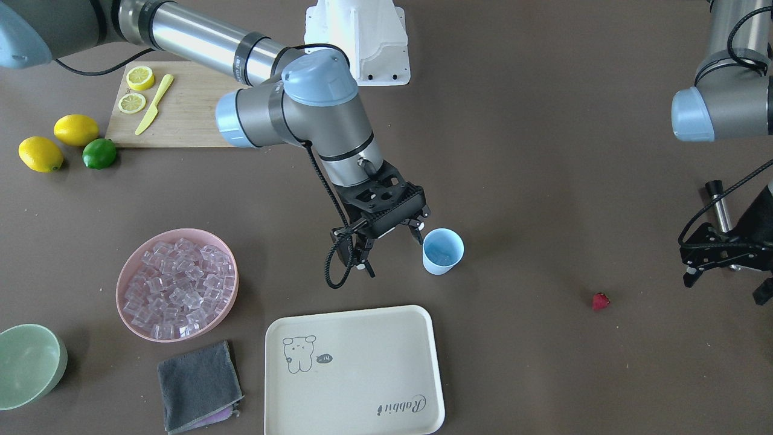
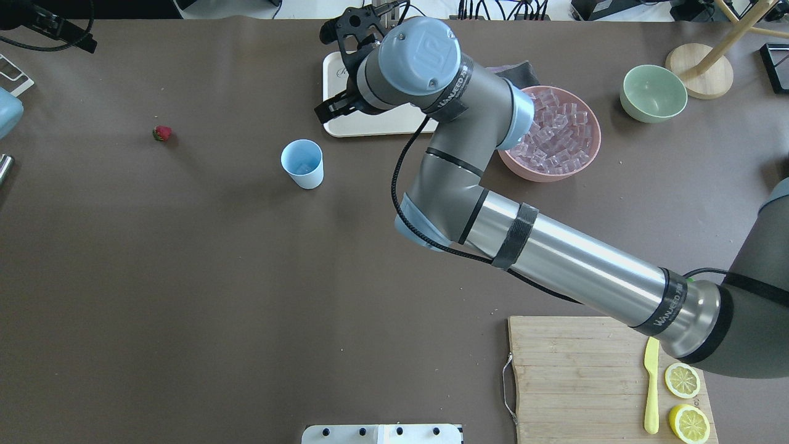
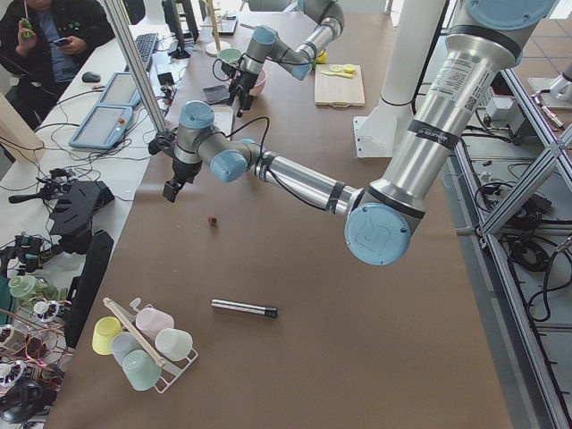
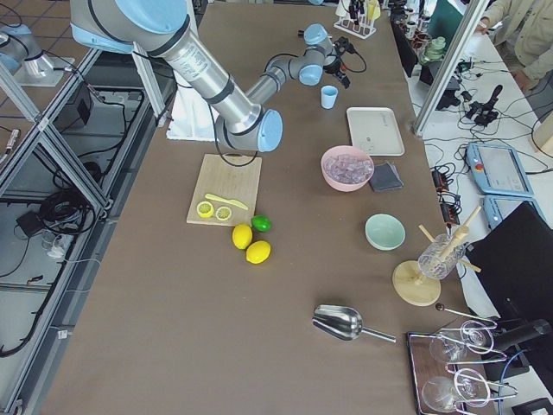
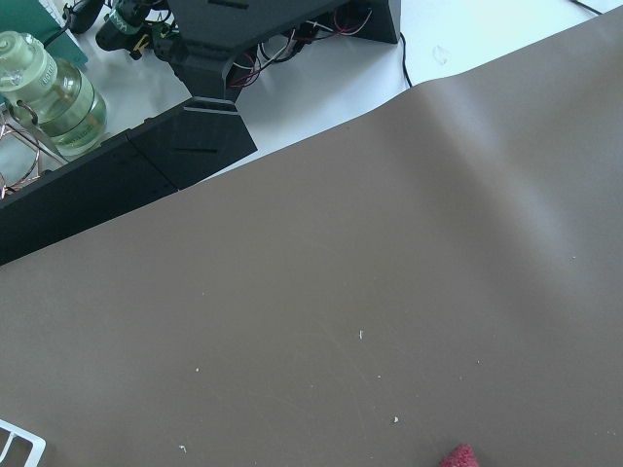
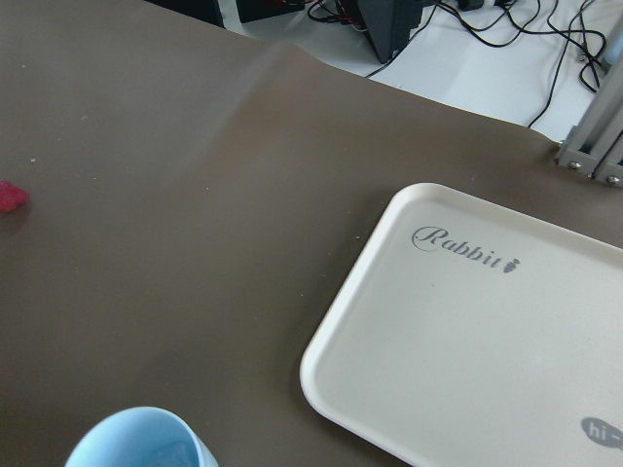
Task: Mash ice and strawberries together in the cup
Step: 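Move the right gripper back over the pink ice bowl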
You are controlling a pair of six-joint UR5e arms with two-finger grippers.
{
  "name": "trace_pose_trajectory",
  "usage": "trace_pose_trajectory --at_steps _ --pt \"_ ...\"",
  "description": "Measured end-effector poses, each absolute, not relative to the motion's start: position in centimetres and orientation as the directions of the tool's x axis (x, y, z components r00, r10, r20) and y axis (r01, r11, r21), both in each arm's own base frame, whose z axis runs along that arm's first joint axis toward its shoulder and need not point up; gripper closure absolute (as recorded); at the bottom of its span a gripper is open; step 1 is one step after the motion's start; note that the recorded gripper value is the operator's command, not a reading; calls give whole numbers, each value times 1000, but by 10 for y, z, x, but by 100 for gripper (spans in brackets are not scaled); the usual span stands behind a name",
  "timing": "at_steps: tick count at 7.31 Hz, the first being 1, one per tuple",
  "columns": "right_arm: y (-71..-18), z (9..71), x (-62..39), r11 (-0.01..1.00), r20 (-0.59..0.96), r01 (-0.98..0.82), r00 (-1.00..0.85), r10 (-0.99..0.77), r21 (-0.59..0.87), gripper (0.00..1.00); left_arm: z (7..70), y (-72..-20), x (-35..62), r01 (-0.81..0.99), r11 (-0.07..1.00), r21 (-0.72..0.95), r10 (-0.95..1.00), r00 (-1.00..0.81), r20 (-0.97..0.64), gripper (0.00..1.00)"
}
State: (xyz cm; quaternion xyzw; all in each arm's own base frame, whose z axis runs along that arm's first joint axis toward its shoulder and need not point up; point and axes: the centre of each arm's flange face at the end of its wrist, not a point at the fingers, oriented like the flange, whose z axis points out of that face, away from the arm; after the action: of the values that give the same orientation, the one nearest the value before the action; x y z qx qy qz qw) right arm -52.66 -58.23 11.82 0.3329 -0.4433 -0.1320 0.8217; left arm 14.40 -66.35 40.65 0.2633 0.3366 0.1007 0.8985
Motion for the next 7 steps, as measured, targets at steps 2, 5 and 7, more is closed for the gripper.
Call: trace_pose_trajectory --at_steps 2,5,7 --pt "-601 146 -457 782 659 -76 592 -463 618 1 408 -661 144 -2 832 555 369 748 -551 2" --pt "-587 206 -374 822 658 -102 658 -366 560 1 411 -659 144 -1 827 563 374 748 -548 2" --pt "-583 243 -349 834 646 -145 707 -288 532 1 410 -656 143 0 824 566 376 748 -547 2"
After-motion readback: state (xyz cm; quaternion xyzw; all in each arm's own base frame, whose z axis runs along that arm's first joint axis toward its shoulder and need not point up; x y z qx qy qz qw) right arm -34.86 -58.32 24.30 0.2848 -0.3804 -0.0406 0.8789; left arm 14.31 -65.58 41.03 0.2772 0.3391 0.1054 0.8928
